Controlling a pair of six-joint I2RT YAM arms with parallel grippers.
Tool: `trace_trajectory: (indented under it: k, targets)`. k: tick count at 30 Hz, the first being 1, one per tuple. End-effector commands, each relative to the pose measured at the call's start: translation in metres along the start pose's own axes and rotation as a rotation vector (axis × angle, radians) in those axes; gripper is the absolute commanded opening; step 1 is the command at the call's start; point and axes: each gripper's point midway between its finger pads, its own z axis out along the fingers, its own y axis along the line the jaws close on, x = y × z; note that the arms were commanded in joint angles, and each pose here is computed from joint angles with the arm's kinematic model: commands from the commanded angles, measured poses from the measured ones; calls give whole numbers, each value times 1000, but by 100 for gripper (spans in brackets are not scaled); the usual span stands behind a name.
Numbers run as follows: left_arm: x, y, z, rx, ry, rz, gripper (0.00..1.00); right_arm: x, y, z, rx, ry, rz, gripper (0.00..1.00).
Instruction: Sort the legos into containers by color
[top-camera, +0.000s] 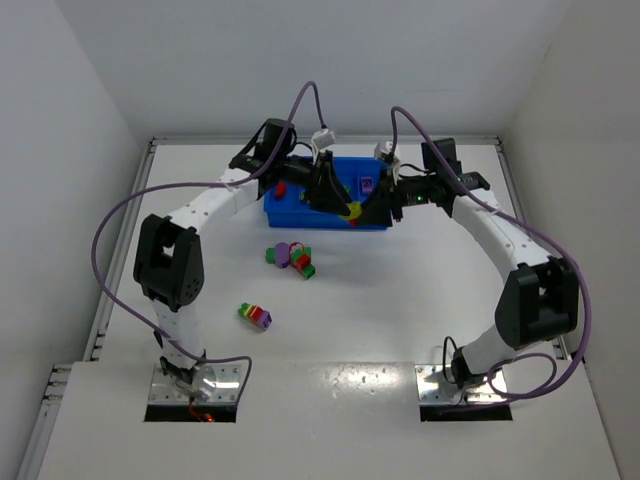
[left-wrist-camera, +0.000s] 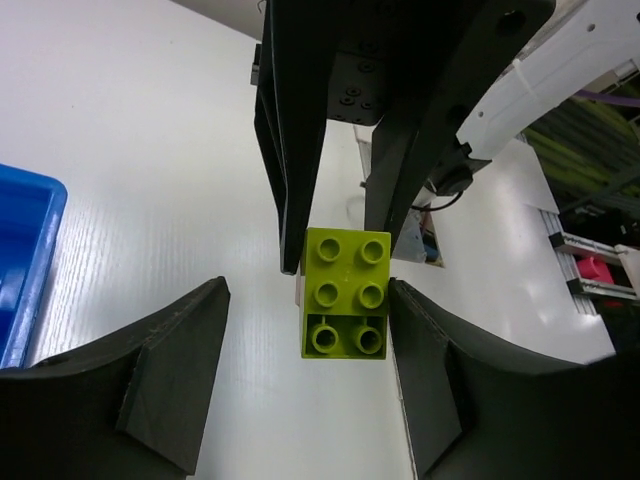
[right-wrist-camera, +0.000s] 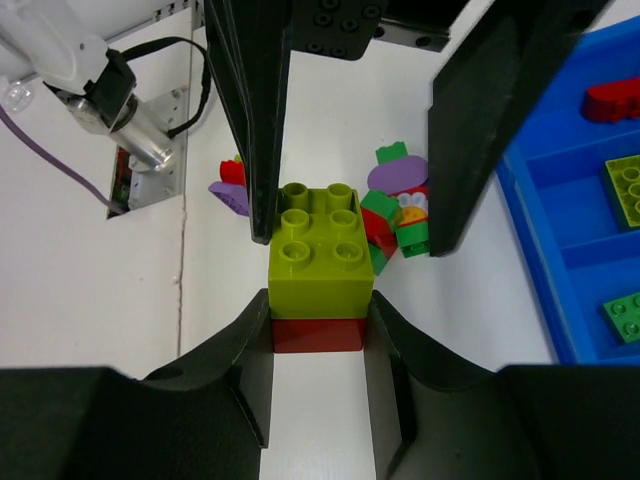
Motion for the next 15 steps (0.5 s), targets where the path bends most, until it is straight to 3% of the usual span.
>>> trace_trajectory:
  k: [1,8,12,15]
  targets:
    - [-14,-20,-1,-1,-5,135,65,-27,6,1,-43,-55,-79,0]
    - [-11,-26,1,17,6,168,44,-31,3,2,-35,-77,-54,0]
    - [-10,-28,3,5,13,193,22,-35,3,4,-42,-100,-12,0]
    - [-14,-25,1,-24,12,225,12,-28,4,5,-54,-92,17,0]
